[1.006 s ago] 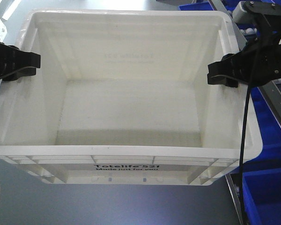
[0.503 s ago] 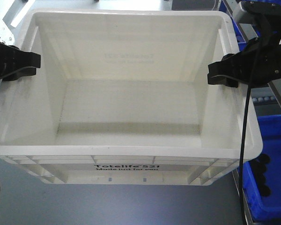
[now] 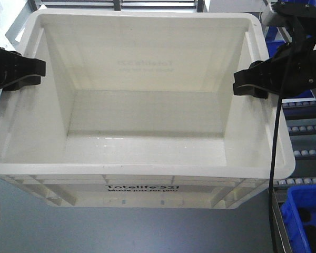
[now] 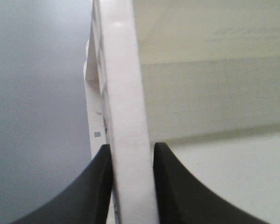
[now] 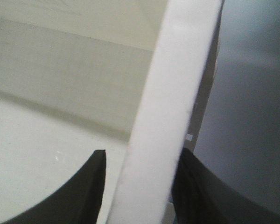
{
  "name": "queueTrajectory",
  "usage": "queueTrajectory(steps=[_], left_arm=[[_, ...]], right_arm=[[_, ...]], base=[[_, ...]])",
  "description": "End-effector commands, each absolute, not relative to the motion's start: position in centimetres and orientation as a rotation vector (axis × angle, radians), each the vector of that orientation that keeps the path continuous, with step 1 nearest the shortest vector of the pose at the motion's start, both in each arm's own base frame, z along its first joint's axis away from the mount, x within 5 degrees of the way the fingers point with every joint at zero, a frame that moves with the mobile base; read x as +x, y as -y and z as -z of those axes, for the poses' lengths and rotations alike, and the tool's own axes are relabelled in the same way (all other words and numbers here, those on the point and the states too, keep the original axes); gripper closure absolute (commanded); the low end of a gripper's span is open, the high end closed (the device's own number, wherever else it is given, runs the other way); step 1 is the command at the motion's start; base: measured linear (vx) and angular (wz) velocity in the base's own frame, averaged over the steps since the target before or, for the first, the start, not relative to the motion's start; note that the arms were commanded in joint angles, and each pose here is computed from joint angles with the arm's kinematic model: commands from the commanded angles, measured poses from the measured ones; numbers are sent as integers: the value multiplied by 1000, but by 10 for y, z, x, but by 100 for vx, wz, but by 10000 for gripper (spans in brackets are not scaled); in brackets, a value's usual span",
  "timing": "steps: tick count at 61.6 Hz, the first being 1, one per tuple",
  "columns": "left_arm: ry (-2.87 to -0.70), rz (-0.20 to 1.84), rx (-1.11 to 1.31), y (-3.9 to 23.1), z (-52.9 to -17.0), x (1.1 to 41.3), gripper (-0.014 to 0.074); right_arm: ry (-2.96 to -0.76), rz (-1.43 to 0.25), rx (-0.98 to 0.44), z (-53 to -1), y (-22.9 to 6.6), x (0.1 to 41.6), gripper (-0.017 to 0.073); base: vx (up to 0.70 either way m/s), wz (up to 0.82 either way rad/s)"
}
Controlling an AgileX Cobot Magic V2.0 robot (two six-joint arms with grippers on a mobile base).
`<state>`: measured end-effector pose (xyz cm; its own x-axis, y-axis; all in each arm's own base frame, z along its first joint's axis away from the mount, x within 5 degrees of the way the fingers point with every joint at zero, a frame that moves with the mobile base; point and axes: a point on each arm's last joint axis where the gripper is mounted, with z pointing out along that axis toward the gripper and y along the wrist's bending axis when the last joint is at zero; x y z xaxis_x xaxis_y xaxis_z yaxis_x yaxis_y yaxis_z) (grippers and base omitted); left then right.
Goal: Move bin from left to right shelf
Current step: 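Keep gripping the crate rims while the base turns toward other shelves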
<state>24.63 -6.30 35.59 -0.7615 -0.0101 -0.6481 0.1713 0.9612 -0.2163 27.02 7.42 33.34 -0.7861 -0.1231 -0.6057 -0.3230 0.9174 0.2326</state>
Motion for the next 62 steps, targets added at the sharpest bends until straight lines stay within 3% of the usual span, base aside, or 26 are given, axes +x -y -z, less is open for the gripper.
queueTrajectory(steps=[1, 62], left_arm=[[-2208, 369, 106, 64, -387, 246, 601], [-2208, 369, 106, 64, -387, 246, 601]], right_arm=[[-2325, -441, -346, -360, -74, 265, 564], [-2326, -441, -346, -360, -74, 265, 564]], base=[[50, 1], [49, 2]])
